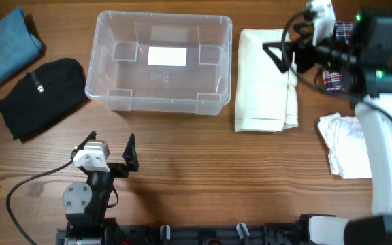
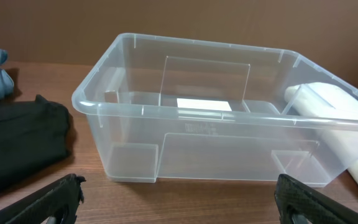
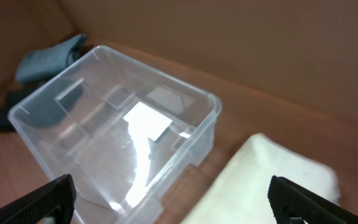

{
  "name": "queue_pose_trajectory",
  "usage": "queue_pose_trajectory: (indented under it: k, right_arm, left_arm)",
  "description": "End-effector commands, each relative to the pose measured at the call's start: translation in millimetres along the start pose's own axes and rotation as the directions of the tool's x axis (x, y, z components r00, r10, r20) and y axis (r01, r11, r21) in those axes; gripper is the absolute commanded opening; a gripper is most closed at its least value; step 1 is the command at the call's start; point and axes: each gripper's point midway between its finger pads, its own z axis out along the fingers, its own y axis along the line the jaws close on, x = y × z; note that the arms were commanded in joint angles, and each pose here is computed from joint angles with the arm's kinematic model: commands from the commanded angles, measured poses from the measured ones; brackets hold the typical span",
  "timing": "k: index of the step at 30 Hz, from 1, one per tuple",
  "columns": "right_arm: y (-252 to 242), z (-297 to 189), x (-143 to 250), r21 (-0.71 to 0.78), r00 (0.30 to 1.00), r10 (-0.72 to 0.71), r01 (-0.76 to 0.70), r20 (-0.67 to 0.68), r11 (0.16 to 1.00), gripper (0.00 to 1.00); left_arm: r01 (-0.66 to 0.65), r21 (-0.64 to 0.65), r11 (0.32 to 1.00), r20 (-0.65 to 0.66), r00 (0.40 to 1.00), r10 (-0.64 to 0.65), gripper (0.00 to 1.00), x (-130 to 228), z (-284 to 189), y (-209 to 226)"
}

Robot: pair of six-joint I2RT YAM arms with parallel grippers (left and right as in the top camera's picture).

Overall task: Pack container
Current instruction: 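Reach the right gripper to the folded cream cloth and grasp it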

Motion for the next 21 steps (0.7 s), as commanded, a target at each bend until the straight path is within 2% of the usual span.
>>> queue_pose_trajectory:
  k: [1, 3, 5, 8, 10, 15, 21]
  right_arm:
    - [-21.2, 23.0, 26.7, 0.027, 0.981, 0.166, -0.164, -0.097, 0.986, 1.0]
    - [-52.3, 28.0, 51.3, 0.185, 0.952, 0.265, -0.236, -0.152, 0.954, 1.0]
    - [-91.1, 17.7, 76.9, 0.394, 0.88, 0.455, -0.373, -0.135, 0.84, 1.0]
    - [-120.1, 9.4, 115.4, 0.476, 0.806, 0.567, -0.437, -0.169, 0.763, 1.0]
    - [-130.9, 13.1, 139.8, 0.479, 0.769, 0.602, -0.453, -0.216, 0.752, 1.0]
    - [-132.2, 40.3, 186.0, 0.342, 0.698, 0.634, -0.537, -0.334, 0.771, 1.0]
    - [-142.0, 48.5, 227.7, 0.322, 0.628, 0.684, -0.604, -0.372, 0.729, 1.0]
  left_arm:
    - [0.011, 0.0, 1.0, 0.002, 1.0, -0.011, 1.0, 0.6, -0.1, 0.7]
    - [0.01, 0.0, 1.0, 0.003, 1.0, -0.01, 1.0, 0.5, -0.1, 0.7]
    - [0.011, 0.0, 1.0, 0.002, 1.0, -0.011, 1.0, 0.6, -0.1, 0.7]
    - [0.011, 0.0, 1.0, 0.002, 1.0, -0.011, 1.0, 0.6, 0.0, 0.7]
    - [0.011, 0.0, 1.0, 0.002, 1.0, -0.011, 1.0, 0.6, -0.1, 0.7]
    - [0.011, 0.0, 1.0, 0.002, 1.0, -0.011, 1.0, 0.7, 0.0, 0.7]
    - [0.011, 0.0, 1.0, 0.002, 1.0, -0.011, 1.0, 0.6, -0.1, 0.7]
